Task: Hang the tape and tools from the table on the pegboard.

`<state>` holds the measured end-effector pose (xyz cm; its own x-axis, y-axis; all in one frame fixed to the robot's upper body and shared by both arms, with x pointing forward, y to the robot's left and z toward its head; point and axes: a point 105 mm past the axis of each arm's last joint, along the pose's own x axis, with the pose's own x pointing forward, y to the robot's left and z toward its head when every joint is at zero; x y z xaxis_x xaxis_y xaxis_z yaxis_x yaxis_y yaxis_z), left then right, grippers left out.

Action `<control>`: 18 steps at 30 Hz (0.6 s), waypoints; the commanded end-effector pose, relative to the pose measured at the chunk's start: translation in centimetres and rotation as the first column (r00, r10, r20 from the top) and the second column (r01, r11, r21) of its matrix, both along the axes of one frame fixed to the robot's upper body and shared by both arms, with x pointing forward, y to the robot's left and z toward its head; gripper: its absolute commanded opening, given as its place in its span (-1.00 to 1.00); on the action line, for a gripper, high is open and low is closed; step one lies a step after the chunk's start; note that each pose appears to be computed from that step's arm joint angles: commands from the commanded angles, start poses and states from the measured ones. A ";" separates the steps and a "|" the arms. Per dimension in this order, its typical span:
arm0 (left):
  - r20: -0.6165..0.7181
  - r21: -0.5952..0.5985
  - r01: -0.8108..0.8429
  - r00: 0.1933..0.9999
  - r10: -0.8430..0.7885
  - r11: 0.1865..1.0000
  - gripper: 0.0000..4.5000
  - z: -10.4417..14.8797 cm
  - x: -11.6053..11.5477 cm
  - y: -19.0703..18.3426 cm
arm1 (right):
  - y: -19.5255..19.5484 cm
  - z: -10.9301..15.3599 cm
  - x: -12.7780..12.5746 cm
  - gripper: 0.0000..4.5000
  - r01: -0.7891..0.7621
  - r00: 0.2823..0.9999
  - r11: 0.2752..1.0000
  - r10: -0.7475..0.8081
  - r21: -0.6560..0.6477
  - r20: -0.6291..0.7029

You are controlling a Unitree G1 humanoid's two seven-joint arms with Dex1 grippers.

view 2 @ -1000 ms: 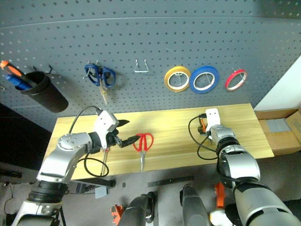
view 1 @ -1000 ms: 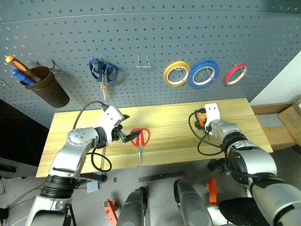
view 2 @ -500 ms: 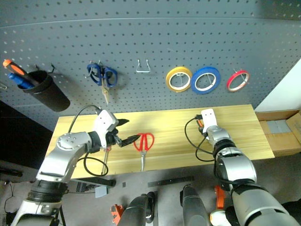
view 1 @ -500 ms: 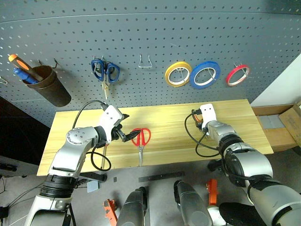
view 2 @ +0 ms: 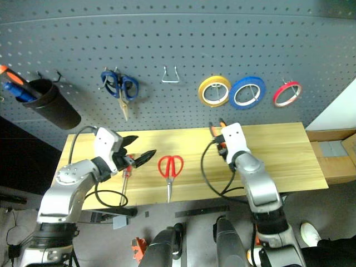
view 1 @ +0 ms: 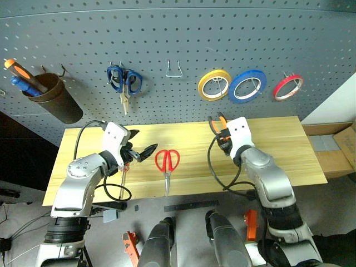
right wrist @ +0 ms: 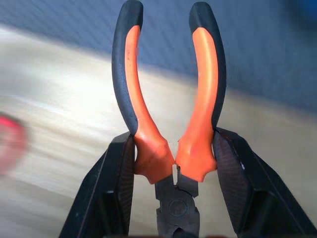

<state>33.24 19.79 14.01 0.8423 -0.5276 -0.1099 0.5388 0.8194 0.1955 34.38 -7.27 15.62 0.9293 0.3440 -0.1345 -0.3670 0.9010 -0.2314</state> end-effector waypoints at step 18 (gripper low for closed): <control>0.207 -0.157 0.037 0.978 -0.004 0.987 1.00 5.2 -1.1 -1.9 | 10.8 19.7 2.7 -0.18 -0.288 0.764 0.922 0.059 0.259 0.642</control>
